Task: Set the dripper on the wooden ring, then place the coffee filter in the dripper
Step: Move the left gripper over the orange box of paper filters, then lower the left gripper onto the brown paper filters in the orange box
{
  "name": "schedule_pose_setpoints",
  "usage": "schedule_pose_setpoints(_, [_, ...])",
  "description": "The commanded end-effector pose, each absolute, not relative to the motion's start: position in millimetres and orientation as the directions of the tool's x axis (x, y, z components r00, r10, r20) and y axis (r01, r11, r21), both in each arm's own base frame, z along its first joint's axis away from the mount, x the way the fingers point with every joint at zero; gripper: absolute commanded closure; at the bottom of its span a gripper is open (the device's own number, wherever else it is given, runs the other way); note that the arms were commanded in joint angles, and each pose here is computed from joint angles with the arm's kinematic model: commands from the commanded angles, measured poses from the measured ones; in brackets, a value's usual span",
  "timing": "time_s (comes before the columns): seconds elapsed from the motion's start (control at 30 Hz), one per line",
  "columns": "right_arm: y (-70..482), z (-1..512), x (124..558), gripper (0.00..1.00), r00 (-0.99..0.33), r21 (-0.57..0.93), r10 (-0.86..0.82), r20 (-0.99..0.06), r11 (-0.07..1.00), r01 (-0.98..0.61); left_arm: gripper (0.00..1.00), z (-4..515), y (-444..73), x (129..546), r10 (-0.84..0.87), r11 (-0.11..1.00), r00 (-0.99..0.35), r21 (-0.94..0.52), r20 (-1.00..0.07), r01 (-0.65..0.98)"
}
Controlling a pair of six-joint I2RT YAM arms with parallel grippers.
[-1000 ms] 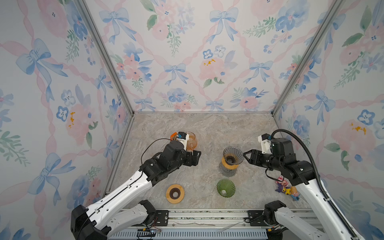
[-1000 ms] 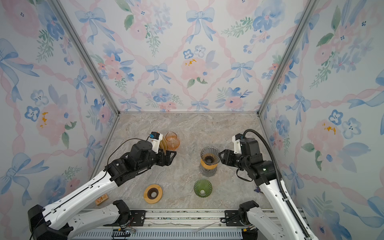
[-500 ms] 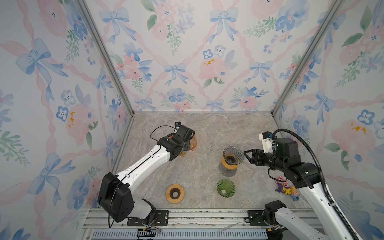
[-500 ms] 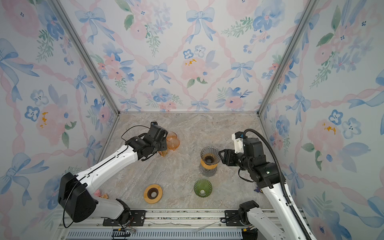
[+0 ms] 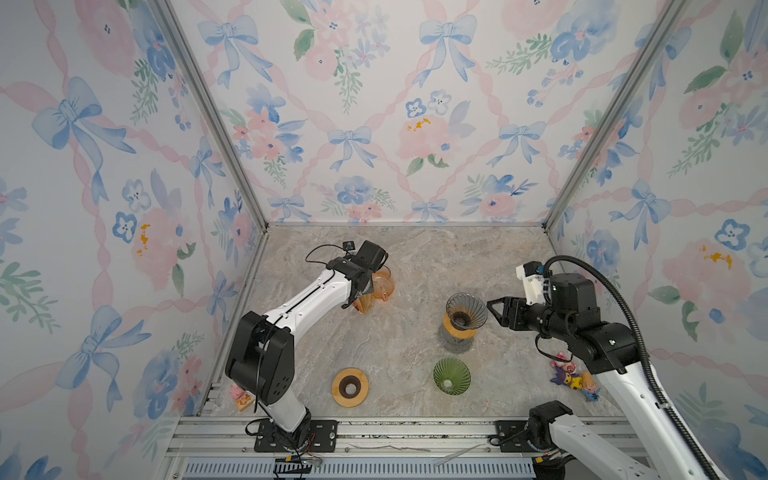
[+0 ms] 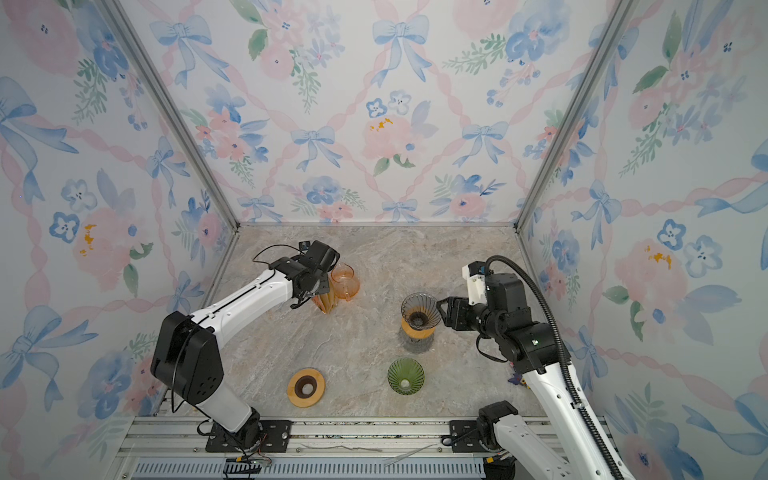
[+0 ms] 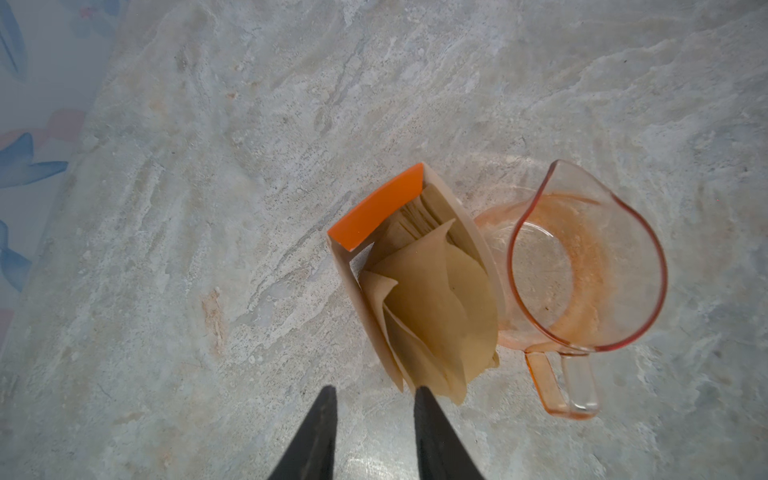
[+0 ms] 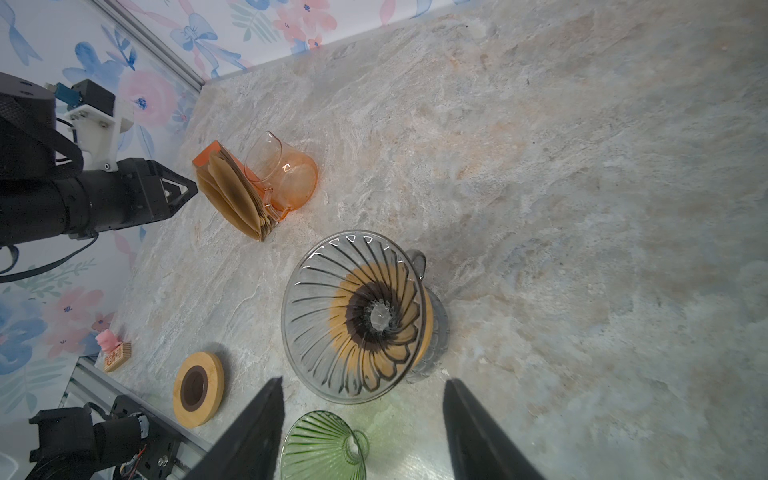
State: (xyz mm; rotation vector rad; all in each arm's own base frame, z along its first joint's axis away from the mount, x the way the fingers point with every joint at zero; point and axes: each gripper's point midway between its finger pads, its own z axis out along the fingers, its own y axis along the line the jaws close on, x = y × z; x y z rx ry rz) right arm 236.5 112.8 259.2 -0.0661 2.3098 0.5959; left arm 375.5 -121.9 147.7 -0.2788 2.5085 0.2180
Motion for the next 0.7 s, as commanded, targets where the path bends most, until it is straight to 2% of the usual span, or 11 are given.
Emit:
schedule_pose_setpoints(0.0, [111,269,242,0.37,-0.702,0.39,0.129,-0.7,0.893,-0.225,0.67,145,-120,379,-0.163,0.96,-0.805,0.096,-0.57,-0.263])
schedule_pose_setpoints(0.17, [111,266,243,0.37,-0.707,0.389,0.127,-0.696,0.894,-0.223,0.68,141,-118,383,-0.169,0.958,-0.811,0.099,-0.561,-0.269])
schedule_pose_setpoints(0.67, [112,265,246,0.37,-0.716,0.39,0.126,-0.686,0.895,-0.216,0.83,125,-117,392,-0.178,0.956,-0.825,0.105,-0.536,-0.275])
